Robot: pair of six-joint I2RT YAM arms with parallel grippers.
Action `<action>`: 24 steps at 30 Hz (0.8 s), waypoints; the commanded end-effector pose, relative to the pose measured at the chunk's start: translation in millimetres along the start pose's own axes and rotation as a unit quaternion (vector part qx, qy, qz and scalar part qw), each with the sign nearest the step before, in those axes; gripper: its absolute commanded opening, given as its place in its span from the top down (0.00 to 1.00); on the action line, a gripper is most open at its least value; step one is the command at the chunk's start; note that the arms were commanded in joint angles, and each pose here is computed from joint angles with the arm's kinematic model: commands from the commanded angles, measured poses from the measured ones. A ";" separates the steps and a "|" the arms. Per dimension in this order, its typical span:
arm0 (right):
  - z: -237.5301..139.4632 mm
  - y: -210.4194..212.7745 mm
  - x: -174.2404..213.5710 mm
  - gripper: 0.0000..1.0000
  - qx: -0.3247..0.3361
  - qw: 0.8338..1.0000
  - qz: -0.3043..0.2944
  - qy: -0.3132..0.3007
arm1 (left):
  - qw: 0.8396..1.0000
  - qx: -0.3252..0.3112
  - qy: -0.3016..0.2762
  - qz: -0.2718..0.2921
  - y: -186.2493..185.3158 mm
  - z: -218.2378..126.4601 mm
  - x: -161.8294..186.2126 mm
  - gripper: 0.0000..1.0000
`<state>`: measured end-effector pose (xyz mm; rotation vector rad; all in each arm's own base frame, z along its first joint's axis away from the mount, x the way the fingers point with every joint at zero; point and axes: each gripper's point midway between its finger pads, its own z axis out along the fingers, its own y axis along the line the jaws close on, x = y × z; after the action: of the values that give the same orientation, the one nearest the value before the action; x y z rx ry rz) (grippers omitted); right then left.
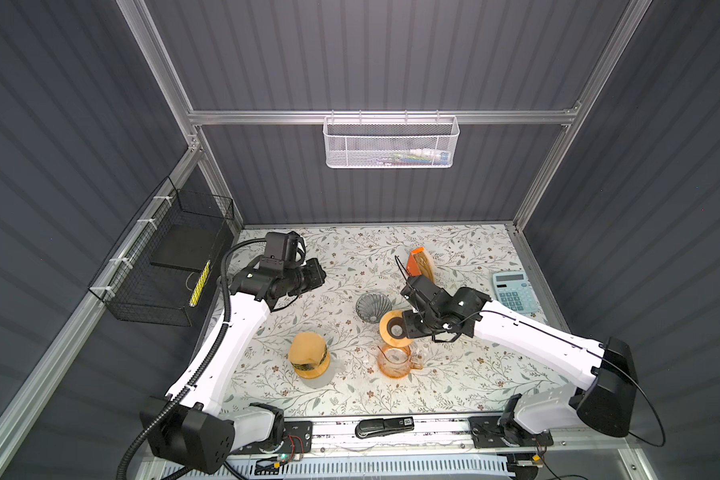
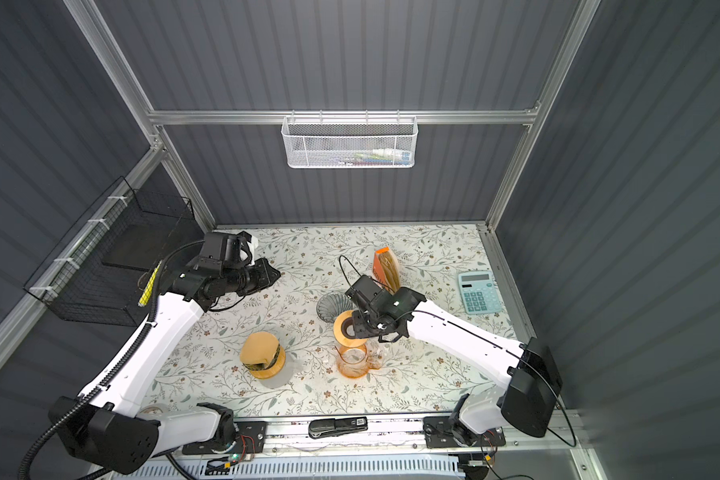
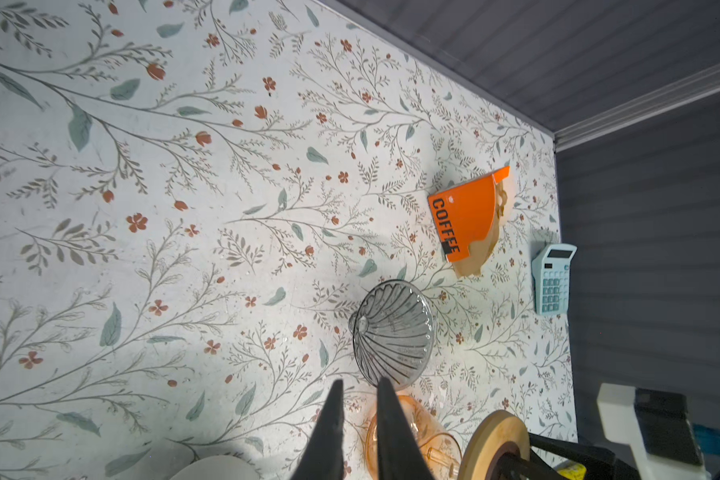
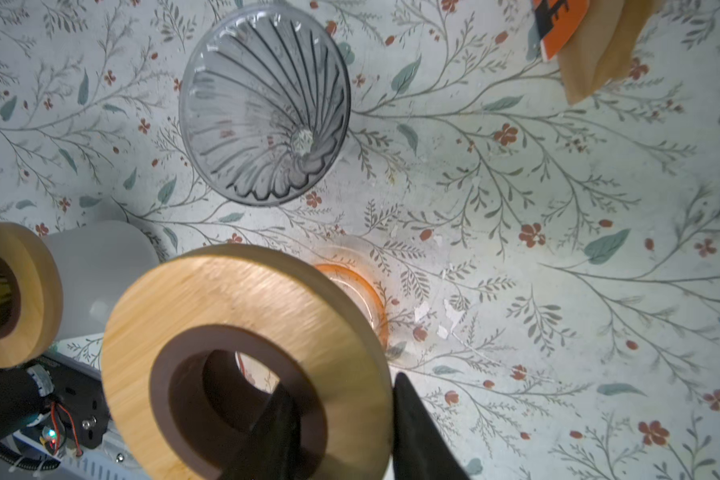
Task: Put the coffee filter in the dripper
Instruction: 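Carry the ring onto the jug with the right gripper while the left moves forward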
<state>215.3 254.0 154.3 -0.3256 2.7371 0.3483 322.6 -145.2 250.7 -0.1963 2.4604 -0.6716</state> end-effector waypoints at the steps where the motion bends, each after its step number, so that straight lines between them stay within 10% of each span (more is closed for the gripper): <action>1: 0.7 0.5 22.7 0.76 -0.002 0.999 0.000 0.032 | 1.000 0.001 -0.003 -0.016 -0.9 2.9 5.7 0.83; 24: 28.4 15.9 41.5 0.76 -0.020 0.996 -0.015 0.082 | 1.000 0.014 0.013 0.013 -33.3 30.0 20.5 0.83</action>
<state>180.6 262.9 113.1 -0.4173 2.8874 0.3637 319.8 -191.4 234.5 -0.1474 2.4794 -0.7120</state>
